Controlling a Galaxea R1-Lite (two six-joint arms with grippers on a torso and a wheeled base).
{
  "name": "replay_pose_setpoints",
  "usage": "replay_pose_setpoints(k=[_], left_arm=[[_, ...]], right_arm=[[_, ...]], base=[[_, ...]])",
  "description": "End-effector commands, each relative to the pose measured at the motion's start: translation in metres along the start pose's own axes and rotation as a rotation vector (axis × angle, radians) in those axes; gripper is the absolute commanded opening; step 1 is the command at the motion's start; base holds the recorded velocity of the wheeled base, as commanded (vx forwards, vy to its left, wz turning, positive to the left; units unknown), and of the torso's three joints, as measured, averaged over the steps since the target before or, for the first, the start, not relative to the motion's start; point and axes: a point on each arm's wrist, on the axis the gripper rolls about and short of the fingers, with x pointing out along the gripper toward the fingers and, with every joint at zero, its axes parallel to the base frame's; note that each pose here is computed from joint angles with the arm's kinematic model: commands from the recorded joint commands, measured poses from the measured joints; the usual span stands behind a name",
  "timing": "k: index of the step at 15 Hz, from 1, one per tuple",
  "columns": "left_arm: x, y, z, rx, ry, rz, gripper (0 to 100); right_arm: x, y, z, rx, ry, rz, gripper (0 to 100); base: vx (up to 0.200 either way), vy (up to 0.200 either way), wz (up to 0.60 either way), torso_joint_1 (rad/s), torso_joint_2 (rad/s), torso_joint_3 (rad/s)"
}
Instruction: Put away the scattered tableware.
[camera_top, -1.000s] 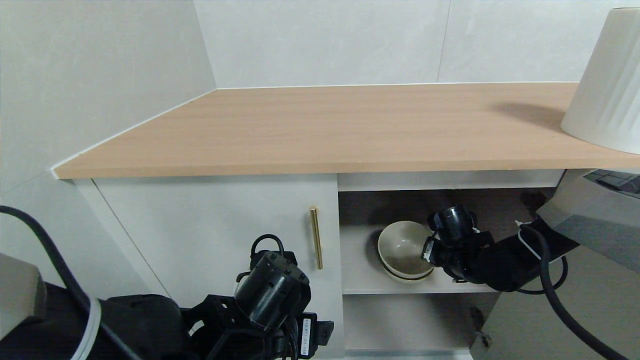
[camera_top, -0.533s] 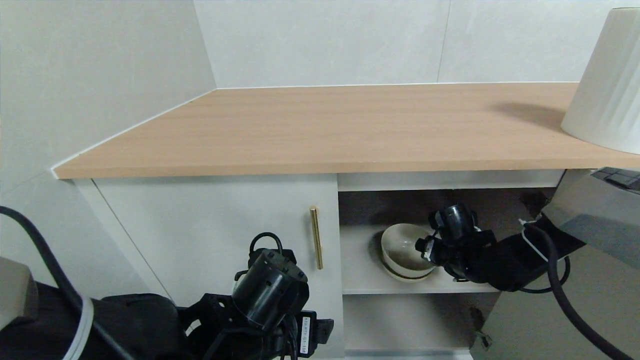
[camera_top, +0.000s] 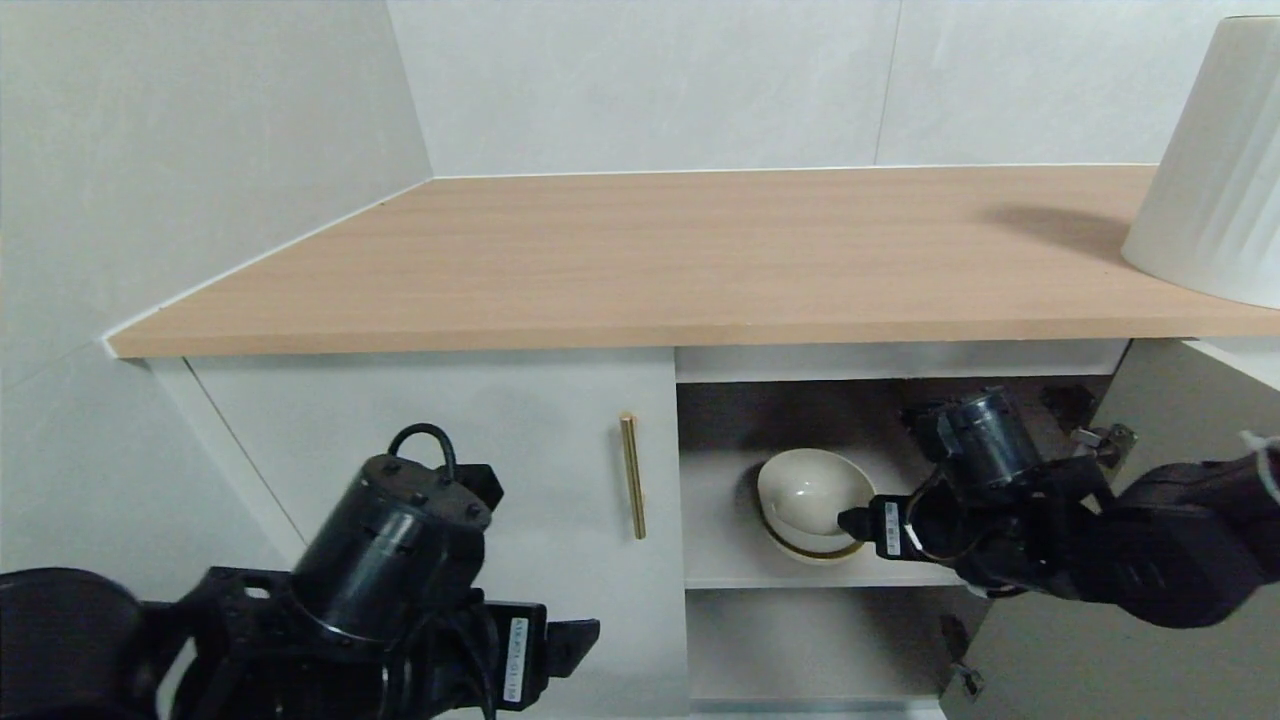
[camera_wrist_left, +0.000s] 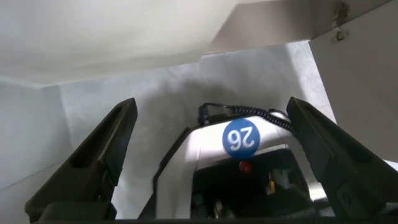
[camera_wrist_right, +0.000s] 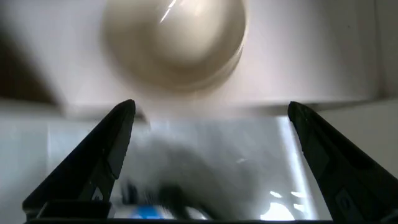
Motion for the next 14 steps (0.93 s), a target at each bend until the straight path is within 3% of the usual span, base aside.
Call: replay_pose_setpoints(k=[1,3,5,6,9,12,14], left_arm=[[-0.047,0.018,0.004,-0.041,-0.097,-0.044,100],[-0.055,0.029,0.005,-0.063,-0.113,-0.018,100],[-0.054,0.038,0.013,-0.061,-0.136,0.025,100],[-0.056,0.038,0.013,-0.03,-0.143,0.024,100],[-0.055,0.035,0.012,0.002,-0.134,0.015,100],[-0.054,0.034,0.01,0.008,-0.129,0.012,100],[-0.052,0.033,0.01,0.012,-0.122,0.019,100]], right_arm=[[-0.083,-0.005,-0.008,-0.108,-0.012,0.159,100],[-0.119,-0.016,-0.01,-0.114,-0.008,0.21,100],[-0.145,-0.028,-0.011,-0.1,-0.018,0.236,100],[-0.149,-0.032,-0.012,-0.085,-0.016,0.231,100],[-0.143,-0.033,-0.012,-0.076,0.004,0.207,100],[-0.137,-0.032,-0.014,-0.082,0.027,0.195,100],[-0.134,-0.031,-0.016,-0.088,0.044,0.189,100]], base=[[0.0,0.0,0.0,0.0,0.0,0.0],[0.0,0.0,0.0,0.0,0.0,0.0],[0.0,0.0,0.0,0.0,0.0,0.0],[0.0,0.0,0.0,0.0,0.0,0.0],[0.0,0.0,0.0,0.0,0.0,0.0],[0.0,0.0,0.0,0.0,0.0,0.0],[-0.2,0.0,0.0,0.007,0.0,-0.002]])
